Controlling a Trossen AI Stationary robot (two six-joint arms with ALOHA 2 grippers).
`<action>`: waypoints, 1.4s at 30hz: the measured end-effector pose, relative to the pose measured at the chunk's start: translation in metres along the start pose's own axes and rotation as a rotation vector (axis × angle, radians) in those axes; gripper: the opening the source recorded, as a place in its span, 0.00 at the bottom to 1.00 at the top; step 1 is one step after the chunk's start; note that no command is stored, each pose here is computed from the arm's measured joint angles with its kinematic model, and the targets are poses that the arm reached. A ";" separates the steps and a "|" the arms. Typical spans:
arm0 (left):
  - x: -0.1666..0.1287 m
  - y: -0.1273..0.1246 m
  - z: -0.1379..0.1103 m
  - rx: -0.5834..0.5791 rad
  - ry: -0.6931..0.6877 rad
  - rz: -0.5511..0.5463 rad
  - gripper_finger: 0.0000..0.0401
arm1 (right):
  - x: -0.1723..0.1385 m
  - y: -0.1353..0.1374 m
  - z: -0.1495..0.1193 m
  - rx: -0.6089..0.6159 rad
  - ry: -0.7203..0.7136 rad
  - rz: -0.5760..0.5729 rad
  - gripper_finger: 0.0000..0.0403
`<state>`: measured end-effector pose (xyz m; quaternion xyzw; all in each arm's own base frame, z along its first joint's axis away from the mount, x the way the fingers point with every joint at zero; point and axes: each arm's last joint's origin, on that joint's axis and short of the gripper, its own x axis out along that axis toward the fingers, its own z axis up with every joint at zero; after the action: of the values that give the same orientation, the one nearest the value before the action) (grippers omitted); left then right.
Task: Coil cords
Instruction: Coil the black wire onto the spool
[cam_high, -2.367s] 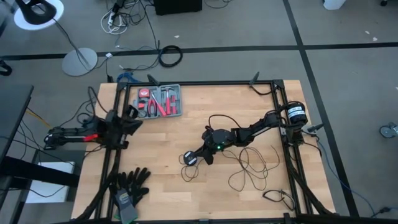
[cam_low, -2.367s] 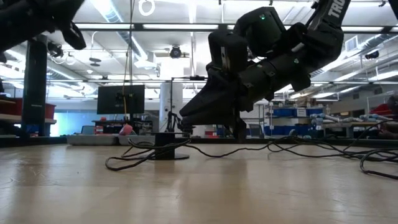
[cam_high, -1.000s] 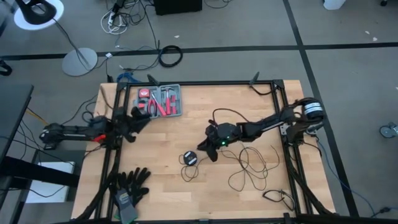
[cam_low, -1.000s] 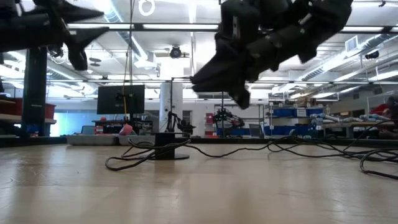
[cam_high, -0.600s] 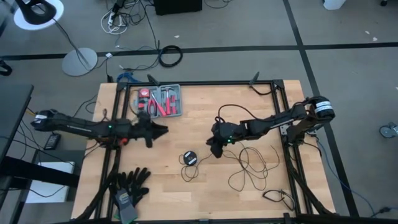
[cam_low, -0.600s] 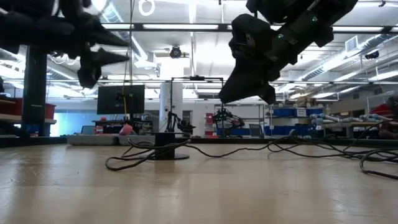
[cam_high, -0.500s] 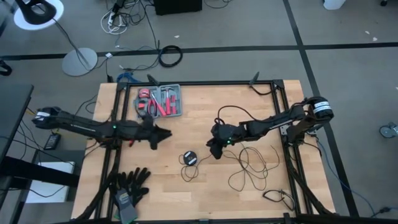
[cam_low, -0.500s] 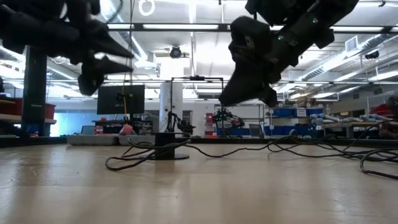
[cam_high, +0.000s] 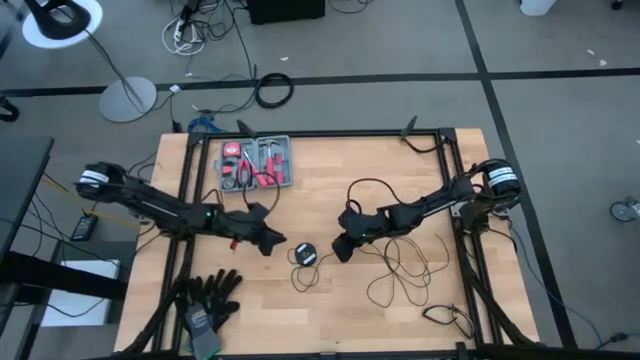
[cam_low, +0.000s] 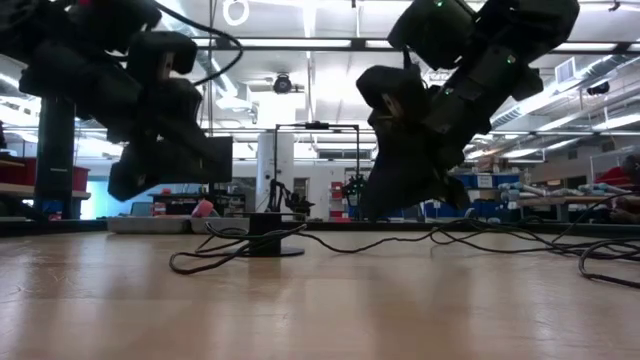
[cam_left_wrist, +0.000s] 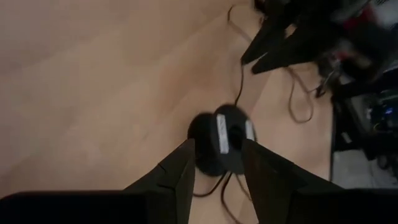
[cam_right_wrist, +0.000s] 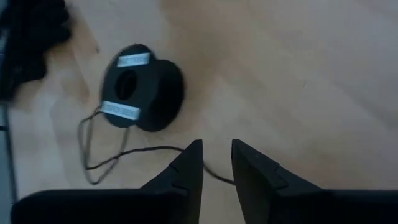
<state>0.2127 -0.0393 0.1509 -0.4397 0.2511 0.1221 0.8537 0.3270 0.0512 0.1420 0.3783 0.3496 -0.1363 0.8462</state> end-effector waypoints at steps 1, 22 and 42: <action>0.003 -0.001 -0.002 -0.001 0.011 0.008 0.34 | 0.000 0.002 -0.001 0.000 -0.007 0.012 0.23; 0.048 -0.013 -0.021 0.028 0.121 0.054 0.34 | -0.003 0.022 -0.006 0.141 -0.114 0.106 0.36; 0.049 -0.013 -0.021 0.031 0.104 0.048 0.34 | 0.047 0.018 -0.023 0.210 -0.171 0.290 0.33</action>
<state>0.2534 -0.0643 0.1236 -0.4260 0.3073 0.1155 0.8430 0.3588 0.0825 0.1083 0.4980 0.2020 -0.0805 0.8395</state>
